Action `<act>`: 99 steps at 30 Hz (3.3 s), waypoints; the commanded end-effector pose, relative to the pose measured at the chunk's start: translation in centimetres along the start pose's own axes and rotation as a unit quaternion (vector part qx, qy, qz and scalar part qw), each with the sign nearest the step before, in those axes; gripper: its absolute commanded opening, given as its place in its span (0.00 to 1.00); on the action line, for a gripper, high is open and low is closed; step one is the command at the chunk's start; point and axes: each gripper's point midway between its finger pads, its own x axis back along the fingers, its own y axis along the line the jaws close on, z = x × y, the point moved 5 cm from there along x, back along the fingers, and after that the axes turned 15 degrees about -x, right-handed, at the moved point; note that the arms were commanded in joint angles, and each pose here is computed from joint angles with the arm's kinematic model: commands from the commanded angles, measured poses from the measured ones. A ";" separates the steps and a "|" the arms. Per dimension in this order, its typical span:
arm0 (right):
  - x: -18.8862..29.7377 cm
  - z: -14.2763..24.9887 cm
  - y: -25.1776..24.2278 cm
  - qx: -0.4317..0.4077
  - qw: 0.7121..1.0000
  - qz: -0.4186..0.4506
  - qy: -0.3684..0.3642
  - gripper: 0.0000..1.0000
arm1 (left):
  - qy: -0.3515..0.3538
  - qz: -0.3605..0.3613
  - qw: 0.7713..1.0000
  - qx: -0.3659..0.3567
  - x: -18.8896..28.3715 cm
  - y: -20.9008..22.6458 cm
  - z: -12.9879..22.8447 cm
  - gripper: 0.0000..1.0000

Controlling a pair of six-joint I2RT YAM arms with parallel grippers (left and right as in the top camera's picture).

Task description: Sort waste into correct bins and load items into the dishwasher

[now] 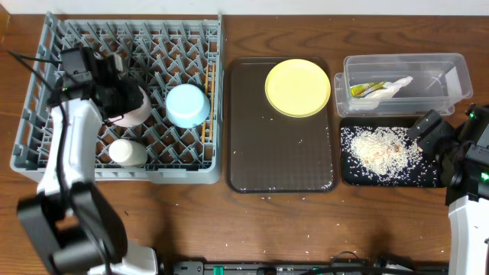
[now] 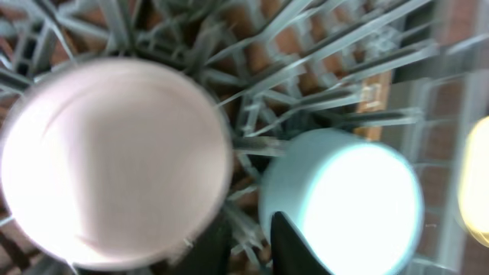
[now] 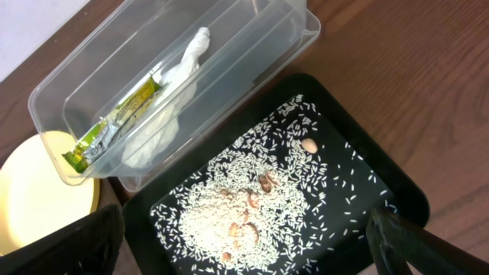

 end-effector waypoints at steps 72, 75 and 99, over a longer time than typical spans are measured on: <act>0.3 -0.5 0.0 0.001 1.000 0.003 -0.010 0.99 | 0.036 0.197 0.965 -0.170 -18.6 -32.0 10.3 0.08; 0.3 -0.5 0.0 0.001 1.000 0.003 -0.010 0.99 | 0.076 0.225 0.957 -0.168 -18.2 -32.2 11.6 0.08; -1.6 14.8 9.6 0.186 0.950 -0.113 0.222 0.78 | -0.048 0.124 0.965 -0.227 6.0 -28.5 5.6 0.46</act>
